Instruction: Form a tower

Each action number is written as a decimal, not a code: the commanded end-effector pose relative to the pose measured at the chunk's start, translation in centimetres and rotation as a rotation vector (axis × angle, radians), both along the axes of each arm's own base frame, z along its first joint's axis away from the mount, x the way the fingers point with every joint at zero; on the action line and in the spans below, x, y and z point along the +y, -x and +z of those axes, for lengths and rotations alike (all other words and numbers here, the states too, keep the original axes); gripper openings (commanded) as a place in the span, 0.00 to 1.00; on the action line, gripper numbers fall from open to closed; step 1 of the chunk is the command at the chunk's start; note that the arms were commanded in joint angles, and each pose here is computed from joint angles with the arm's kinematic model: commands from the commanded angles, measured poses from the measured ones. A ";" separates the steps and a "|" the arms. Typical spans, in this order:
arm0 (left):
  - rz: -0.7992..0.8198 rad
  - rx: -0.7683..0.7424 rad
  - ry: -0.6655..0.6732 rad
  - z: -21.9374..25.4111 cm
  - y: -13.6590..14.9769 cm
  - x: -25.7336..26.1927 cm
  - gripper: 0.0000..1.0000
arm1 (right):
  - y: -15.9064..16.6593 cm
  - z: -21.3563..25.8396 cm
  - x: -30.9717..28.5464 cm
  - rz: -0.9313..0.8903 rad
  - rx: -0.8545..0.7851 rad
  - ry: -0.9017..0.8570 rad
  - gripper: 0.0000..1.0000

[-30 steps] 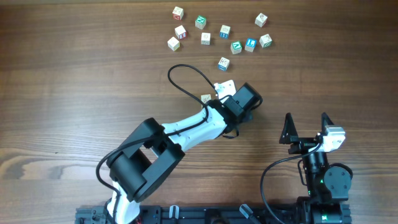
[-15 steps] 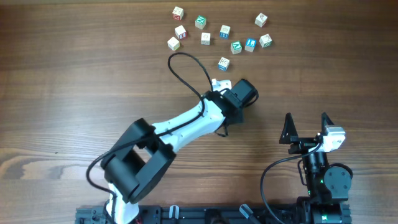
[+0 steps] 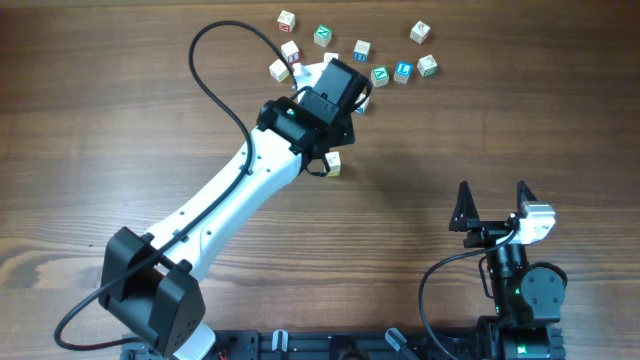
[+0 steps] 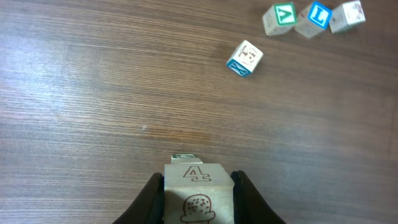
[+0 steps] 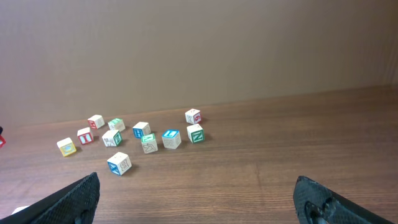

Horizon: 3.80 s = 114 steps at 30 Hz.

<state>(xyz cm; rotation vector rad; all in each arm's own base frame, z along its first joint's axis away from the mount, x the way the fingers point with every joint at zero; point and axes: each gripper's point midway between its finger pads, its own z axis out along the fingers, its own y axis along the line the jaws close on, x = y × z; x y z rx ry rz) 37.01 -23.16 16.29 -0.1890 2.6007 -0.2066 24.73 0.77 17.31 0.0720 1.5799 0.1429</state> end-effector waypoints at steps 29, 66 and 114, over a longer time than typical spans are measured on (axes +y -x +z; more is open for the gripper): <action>-0.004 0.135 0.025 -9.0 1.5 -1.3 0.04 | 0.0 0.1 0.2 0.007 -0.007 0.005 1.00; 0.031 0.135 0.003 -9.6 1.6 -0.5 0.05 | 0.0 0.1 0.2 0.007 -0.007 0.004 1.00; 0.005 0.132 0.002 -9.6 1.6 -0.8 0.24 | 0.0 0.1 0.2 0.007 -0.007 0.004 1.00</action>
